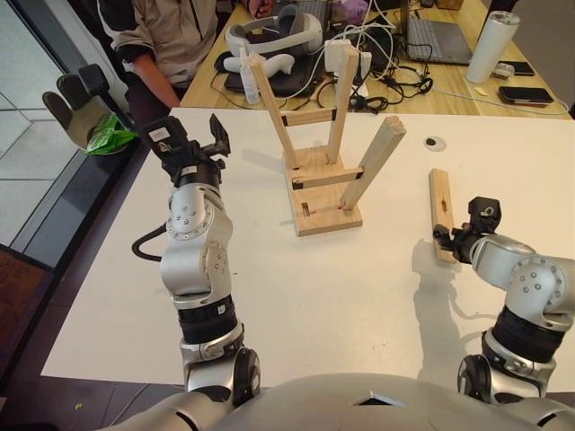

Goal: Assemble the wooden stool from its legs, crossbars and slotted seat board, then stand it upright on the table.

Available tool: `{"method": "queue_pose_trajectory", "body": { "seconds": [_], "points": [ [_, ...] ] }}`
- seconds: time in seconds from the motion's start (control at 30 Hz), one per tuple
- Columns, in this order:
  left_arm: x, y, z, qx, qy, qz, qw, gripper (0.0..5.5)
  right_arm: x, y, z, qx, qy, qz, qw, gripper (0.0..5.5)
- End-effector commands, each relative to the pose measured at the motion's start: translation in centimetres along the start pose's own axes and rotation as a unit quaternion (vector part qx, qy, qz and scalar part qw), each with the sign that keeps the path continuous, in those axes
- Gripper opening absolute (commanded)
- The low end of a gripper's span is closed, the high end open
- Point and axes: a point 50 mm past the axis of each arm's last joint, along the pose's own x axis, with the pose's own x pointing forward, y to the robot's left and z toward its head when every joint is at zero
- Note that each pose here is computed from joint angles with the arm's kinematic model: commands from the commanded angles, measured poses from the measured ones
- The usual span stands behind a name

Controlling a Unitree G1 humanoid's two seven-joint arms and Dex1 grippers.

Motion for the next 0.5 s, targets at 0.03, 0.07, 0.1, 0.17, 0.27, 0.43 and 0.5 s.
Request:
{"method": "queue_pose_trajectory", "body": {
  "seconds": [0.03,0.07,0.1,0.17,0.27,0.43,0.5],
  "points": [
    [0.1,-0.3,-0.2,0.003,0.009,-0.004,1.0,3.86,1.3,0.2,1.7,0.062,0.027,-0.028,0.997,4.04],
    [0.1,-0.5,-0.2,0.002,0.01,-0.006,1.0,3.86,1.7,0.2,1.9,0.074,0.033,-0.03,0.996,4.04],
    [0.0,-0.6,-0.4,0.001,0.012,-0.009,1.0,3.86,2.2,0.3,2.0,0.086,0.039,-0.028,0.995,4.04],
    [-0.4,-1.0,-0.9,0.0,0.023,-0.015,1.0,3.86,3.1,0.4,2.1,0.098,0.049,-0.026,0.994,4.04],
    [-1.7,-1.3,-1.9,0.001,0.049,-0.024,0.999,3.86,4.0,0.2,1.5,0.104,0.069,-0.027,0.992,4.04],
    [-4.3,-1.0,-3.1,0.009,0.096,-0.034,0.995,3.86,4.4,0.5,0.6,0.115,0.093,-0.001,0.989,3.84],
    [-5.3,-0.6,-3.2,0.014,0.111,-0.039,0.993,3.86,4.4,0.5,0.5,0.118,0.091,0.0,0.989,3.44]
  ]
}}
